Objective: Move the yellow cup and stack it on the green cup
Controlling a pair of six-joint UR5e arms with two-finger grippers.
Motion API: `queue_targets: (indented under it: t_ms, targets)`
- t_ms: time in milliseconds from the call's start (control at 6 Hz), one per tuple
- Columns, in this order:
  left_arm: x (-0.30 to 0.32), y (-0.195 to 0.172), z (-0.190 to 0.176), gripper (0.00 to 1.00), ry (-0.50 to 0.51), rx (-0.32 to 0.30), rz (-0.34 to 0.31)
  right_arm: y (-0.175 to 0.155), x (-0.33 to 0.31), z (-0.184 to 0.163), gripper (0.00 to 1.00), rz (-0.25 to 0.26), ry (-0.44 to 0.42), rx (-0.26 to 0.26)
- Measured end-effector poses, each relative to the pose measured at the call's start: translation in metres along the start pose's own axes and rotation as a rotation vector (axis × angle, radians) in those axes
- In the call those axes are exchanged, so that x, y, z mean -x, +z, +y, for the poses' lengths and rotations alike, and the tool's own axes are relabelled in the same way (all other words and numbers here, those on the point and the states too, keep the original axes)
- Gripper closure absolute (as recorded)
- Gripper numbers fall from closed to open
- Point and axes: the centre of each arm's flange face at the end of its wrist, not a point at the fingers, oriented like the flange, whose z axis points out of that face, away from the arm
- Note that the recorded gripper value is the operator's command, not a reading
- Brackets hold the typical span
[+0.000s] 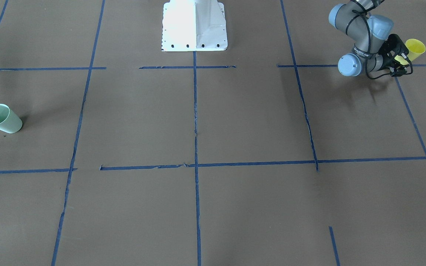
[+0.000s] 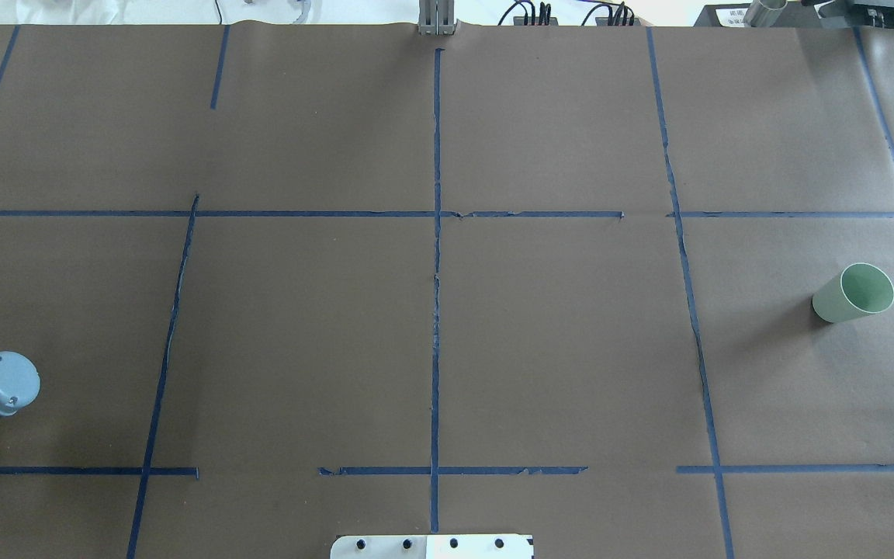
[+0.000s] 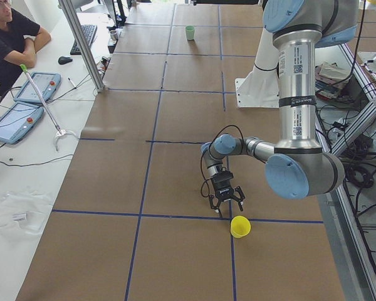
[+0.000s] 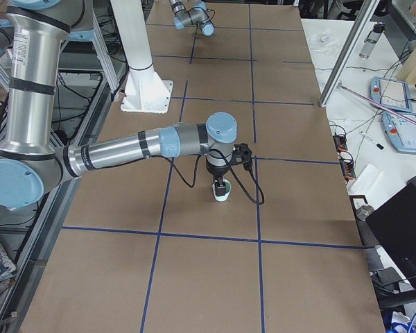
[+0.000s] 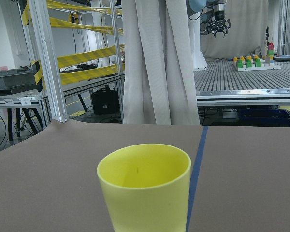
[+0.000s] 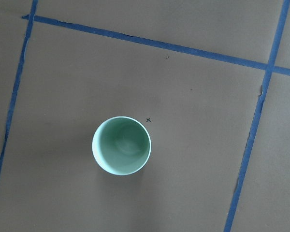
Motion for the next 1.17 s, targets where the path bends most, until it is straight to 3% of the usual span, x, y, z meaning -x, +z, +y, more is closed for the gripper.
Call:
queue_targets:
  t_ms: [333,1167]
  targets:
    - [0.001,0.025,0.005,0.0,-0.004,-0.051,-0.013,0.005,0.004,-0.001,0.0,-0.002,-0.006,0.011]
    - [0.011,0.052,0.017,0.01,0.021,-0.102,-0.043,0.009,0.01,-0.004,0.0,-0.004,-0.018,0.021]
